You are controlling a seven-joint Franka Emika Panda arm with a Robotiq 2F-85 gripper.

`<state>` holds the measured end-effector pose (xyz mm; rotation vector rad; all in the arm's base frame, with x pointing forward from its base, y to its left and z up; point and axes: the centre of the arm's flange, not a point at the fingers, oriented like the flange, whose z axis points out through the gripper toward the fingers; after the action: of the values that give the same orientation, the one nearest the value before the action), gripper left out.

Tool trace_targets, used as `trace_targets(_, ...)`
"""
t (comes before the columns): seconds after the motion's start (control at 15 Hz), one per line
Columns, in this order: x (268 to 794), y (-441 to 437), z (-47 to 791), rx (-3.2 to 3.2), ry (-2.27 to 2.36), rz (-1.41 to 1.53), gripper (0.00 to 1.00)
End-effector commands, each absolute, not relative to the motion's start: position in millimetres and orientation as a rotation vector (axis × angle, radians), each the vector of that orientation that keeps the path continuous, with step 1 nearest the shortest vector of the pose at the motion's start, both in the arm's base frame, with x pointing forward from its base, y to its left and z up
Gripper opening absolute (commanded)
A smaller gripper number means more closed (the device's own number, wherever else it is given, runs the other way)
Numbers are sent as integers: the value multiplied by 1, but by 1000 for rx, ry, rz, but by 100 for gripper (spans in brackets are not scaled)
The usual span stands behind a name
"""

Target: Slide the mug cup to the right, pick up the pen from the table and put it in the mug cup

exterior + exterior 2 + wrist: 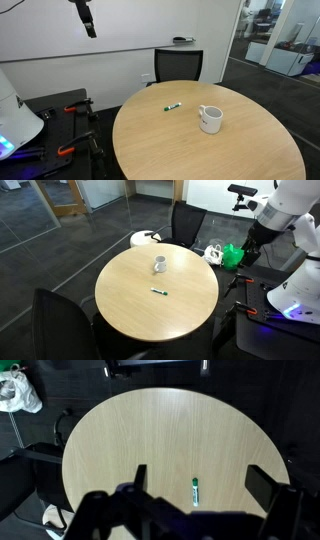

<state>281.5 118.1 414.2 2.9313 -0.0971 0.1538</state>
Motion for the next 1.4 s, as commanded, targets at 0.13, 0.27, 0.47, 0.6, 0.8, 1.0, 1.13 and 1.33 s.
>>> trace_targets(0.13,283,119,418,2934,-96,164,100)
trace_targets(0.27,283,120,418,2934,-96,165,100)
trace_targets(0.47,283,120,418,2934,-96,165,100)
trace_targets(0.6,283,120,418,2934,-96,165,100)
trace_targets(0.8,288,118,419,2941,-111,162,100)
trace_targets(1.0,298,110,424,2936,-170,186,100)
trace_targets(1.13,306,100,429,2935,-226,204,100)
trace_targets(1.33,312,91,433,2938,-268,200,100)
